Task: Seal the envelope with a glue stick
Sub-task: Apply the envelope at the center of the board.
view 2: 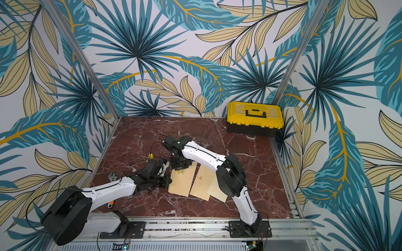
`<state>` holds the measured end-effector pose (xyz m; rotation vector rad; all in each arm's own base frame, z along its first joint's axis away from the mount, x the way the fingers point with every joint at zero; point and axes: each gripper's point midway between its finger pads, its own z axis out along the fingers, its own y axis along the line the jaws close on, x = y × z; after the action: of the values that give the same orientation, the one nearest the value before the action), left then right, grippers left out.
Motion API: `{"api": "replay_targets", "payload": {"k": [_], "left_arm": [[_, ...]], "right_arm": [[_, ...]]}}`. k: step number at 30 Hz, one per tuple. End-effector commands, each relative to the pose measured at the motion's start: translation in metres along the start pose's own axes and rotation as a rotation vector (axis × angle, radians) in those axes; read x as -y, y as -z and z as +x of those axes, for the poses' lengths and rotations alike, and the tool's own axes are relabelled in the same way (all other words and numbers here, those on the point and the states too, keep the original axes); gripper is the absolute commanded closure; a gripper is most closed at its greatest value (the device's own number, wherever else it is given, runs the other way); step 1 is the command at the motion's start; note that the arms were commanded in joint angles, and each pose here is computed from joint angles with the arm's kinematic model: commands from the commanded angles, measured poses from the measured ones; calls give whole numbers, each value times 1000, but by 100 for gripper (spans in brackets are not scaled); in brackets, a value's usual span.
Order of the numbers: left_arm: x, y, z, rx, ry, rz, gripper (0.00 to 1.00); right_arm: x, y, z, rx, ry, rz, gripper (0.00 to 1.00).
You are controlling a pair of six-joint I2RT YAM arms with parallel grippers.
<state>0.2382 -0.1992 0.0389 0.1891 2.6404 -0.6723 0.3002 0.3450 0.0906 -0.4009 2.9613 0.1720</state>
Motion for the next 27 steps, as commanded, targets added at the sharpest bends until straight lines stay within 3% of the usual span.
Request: {"api": "replay_targets", "payload": {"k": [1,15,27], "left_arm": [[-4,-1,-1,8,1,-16,91],[-5,-2,0,5,7,-14,95],[-5,-1,0,6,15,-12,96]], "right_arm": [[6,-14,0,19,-14,40,100],[11,-39,19,-34,-2,36,100],[10,-29,53,-131,68,19,100]]}}
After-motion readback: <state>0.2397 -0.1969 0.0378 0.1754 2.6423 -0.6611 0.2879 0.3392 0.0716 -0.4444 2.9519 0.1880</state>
